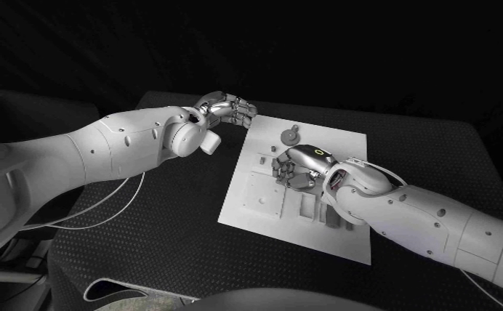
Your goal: Assemble the parts on the task board
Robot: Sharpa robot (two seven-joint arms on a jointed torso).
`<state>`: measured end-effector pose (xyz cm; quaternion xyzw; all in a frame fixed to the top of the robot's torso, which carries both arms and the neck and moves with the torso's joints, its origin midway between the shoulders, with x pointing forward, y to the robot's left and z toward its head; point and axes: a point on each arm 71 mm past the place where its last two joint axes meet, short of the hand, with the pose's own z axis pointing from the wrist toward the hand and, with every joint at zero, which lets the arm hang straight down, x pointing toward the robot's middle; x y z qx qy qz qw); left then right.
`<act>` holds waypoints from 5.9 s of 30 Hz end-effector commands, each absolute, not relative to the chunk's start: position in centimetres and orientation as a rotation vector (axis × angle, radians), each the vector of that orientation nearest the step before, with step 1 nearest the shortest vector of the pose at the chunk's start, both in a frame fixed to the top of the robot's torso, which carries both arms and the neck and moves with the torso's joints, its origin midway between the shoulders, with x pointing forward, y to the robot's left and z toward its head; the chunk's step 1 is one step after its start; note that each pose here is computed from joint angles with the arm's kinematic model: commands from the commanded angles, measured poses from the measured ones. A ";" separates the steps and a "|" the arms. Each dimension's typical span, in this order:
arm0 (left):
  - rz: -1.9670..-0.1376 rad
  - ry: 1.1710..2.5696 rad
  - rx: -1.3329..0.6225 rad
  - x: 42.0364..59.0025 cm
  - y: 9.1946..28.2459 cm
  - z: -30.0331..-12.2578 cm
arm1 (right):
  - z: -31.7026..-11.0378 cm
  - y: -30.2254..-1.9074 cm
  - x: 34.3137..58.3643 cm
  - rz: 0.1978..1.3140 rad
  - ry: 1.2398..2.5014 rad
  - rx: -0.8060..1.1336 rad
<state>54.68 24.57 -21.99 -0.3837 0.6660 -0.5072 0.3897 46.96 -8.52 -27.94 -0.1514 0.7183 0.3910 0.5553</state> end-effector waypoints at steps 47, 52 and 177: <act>-1.300 1.685 -0.970 54.9 24.2 -21.7 | -30.0 -7.8 46.1 0.869 1.756 -0.478; -1.298 1.685 -0.971 54.9 24.2 -21.7 | -30.5 -7.7 45.8 0.854 1.784 -0.513; -1.279 1.686 -0.985 55.2 25.5 -22.1 | -24.7 -17.3 48.7 0.492 1.793 -0.560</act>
